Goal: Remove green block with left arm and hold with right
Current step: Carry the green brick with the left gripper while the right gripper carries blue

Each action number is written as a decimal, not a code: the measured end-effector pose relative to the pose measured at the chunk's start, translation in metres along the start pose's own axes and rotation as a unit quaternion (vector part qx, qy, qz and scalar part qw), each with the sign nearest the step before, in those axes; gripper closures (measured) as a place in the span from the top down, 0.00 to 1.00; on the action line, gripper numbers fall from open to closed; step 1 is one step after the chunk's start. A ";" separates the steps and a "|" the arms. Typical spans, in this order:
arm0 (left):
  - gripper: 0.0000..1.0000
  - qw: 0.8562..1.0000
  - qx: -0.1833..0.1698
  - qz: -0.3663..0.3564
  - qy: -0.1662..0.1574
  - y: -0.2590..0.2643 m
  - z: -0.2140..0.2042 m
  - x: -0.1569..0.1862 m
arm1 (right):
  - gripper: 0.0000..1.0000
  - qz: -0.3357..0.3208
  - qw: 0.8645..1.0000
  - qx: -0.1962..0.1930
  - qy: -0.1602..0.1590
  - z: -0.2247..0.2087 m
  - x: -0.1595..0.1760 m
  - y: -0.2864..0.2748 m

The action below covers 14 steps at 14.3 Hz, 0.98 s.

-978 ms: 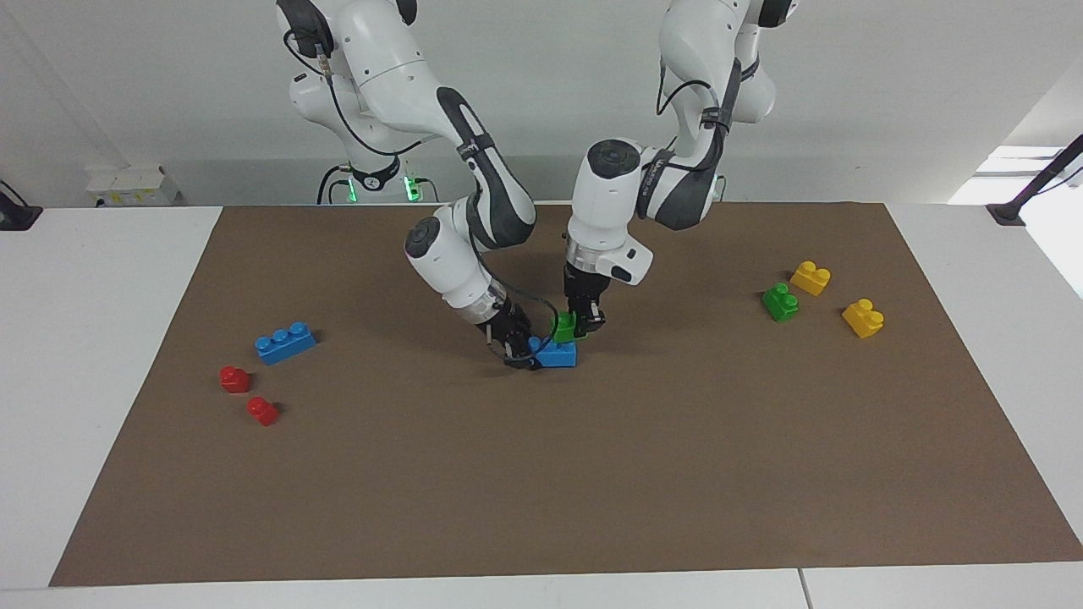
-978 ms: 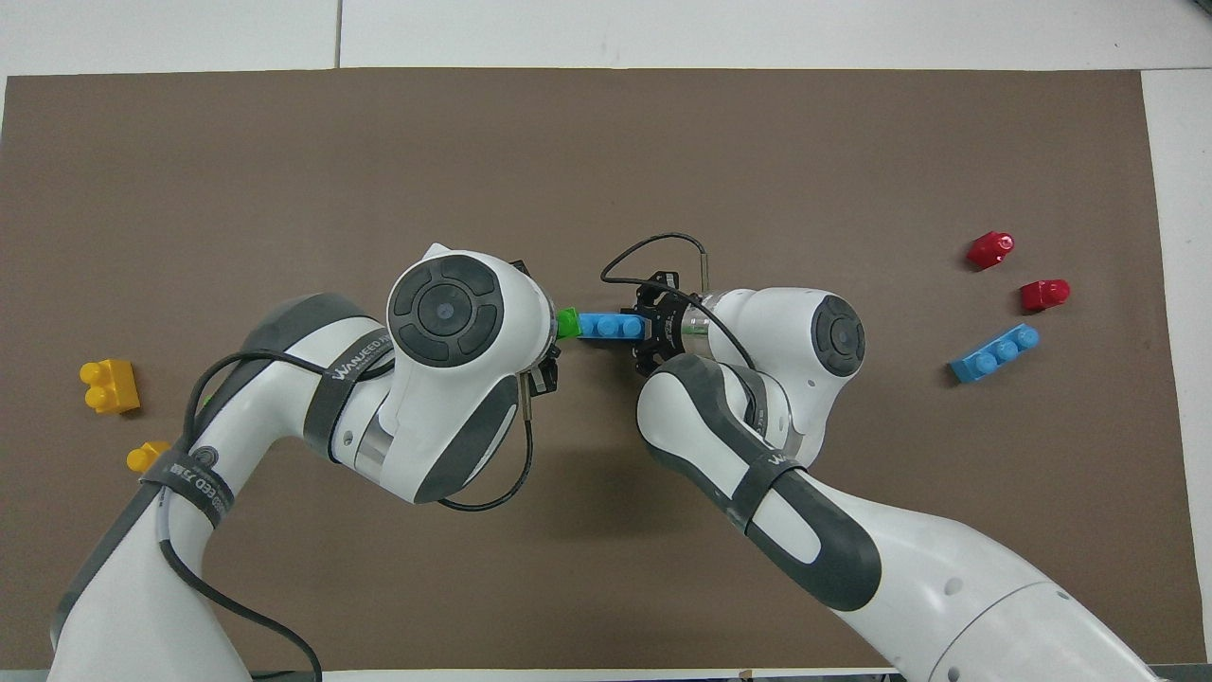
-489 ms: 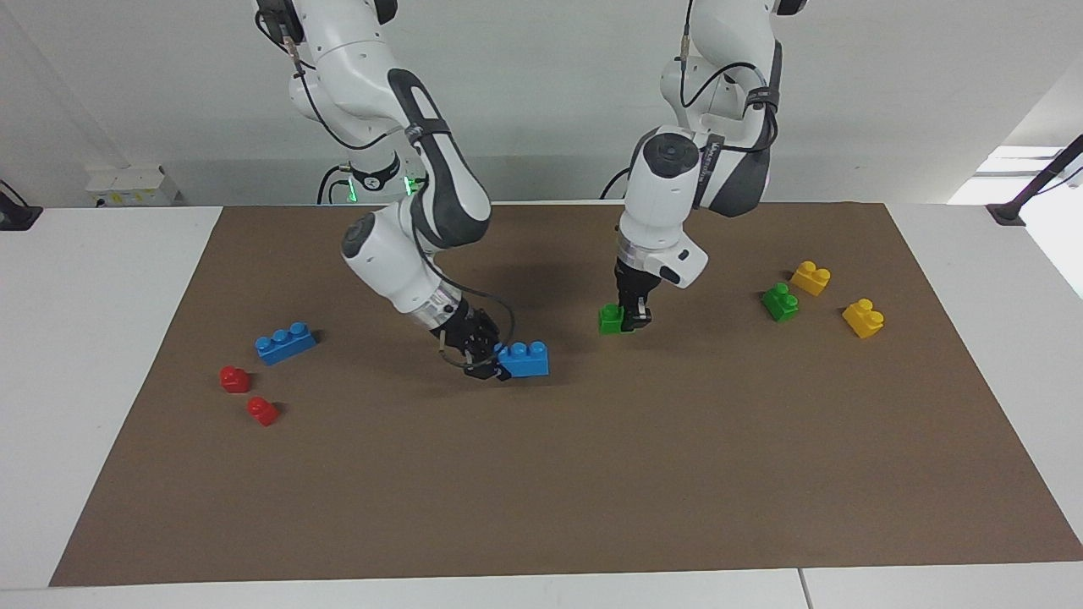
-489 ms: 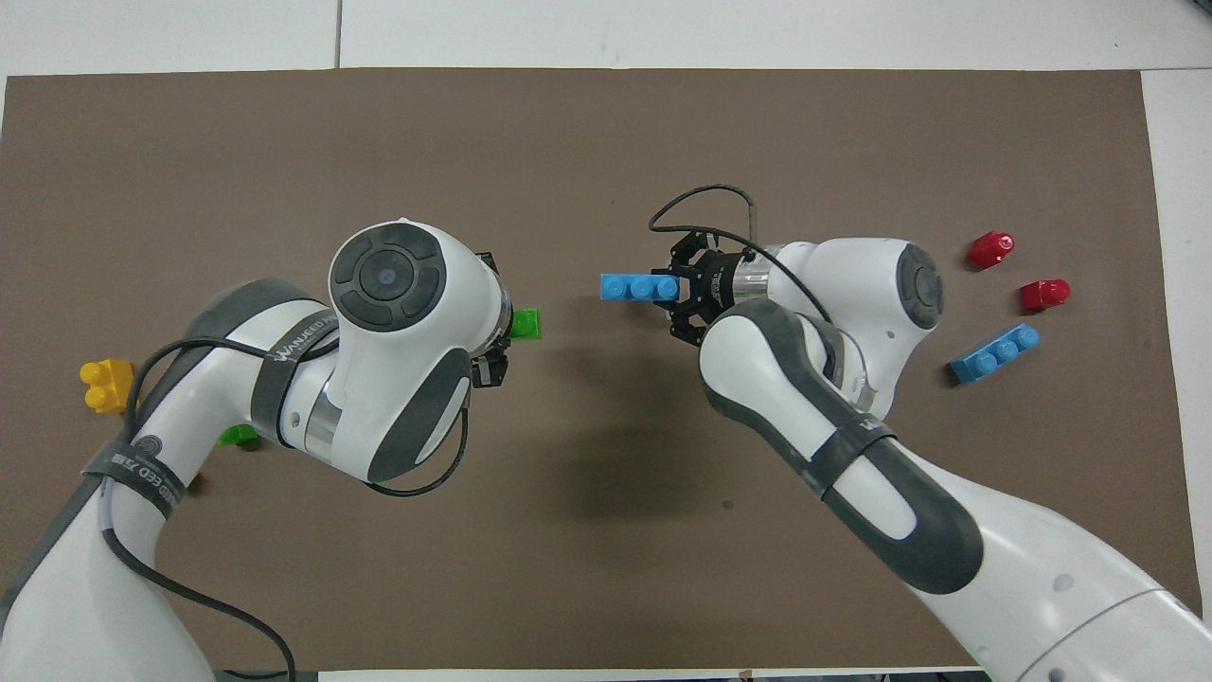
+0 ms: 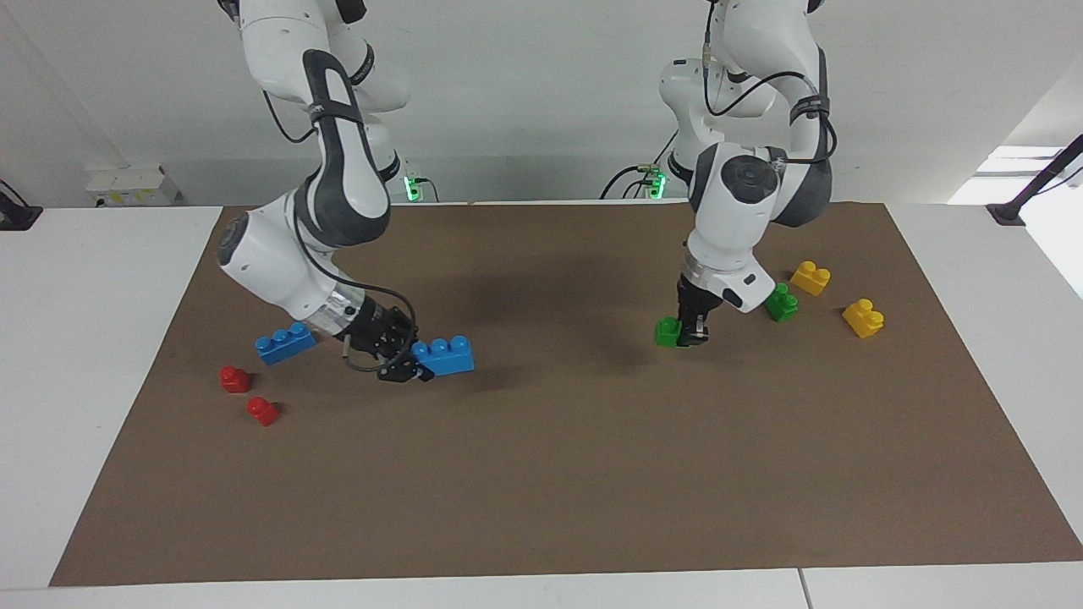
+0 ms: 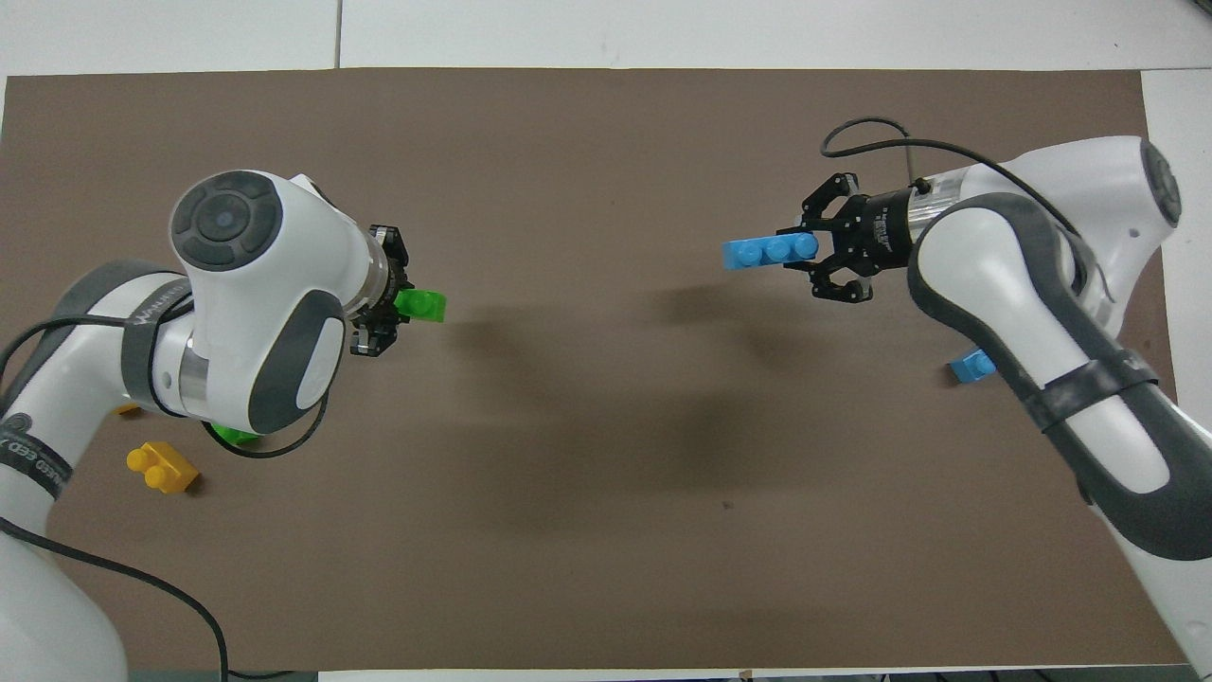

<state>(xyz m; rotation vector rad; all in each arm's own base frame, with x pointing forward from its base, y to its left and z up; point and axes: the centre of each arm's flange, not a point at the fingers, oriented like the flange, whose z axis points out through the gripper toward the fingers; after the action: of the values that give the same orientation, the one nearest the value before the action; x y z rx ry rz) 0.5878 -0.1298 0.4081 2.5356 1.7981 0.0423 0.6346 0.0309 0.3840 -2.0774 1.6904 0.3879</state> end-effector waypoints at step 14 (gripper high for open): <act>0.36 0.994 -0.035 0.102 0.023 -0.036 0.047 0.154 | 0.36 -0.006 0.999 -0.038 -0.003 0.009 0.140 0.005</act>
<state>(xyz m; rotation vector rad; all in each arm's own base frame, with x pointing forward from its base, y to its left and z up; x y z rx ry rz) 0.6065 0.0267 0.3597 2.6767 1.5149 0.1668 0.6608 -0.0851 0.3094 -2.1357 1.6830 0.4610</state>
